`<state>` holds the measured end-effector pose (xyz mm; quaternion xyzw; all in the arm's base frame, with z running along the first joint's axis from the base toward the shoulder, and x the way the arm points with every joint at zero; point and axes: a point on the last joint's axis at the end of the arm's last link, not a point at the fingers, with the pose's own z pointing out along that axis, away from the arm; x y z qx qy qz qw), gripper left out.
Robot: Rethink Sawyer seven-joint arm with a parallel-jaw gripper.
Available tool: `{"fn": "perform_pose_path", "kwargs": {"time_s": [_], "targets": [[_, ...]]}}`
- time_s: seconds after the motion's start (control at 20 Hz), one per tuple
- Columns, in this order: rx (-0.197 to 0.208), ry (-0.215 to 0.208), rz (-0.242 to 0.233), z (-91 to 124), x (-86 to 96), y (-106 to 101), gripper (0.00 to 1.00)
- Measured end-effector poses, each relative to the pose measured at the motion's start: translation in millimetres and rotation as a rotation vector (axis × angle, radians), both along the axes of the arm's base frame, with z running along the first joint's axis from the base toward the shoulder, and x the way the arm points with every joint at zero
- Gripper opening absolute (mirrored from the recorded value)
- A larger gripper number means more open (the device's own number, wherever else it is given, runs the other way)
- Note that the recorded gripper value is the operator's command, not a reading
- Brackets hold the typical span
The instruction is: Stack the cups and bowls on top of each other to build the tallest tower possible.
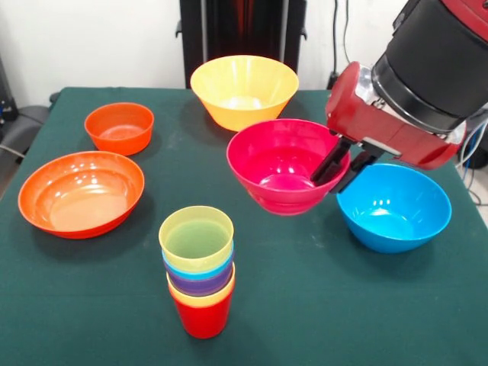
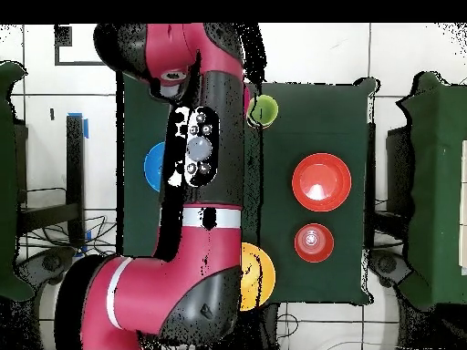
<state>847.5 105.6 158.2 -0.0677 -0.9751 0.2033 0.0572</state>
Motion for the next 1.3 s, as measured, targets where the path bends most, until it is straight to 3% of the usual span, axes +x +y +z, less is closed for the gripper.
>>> {"fn": "perform_pose_path", "kwargs": {"time_s": [0.35, 1.3], "targets": [[0.031, -0.026, 0.019, 9, 9.5, 3, 0.0], [0.055, 0.028, 0.125, 16, 15.2, -41, 0.0]]}}
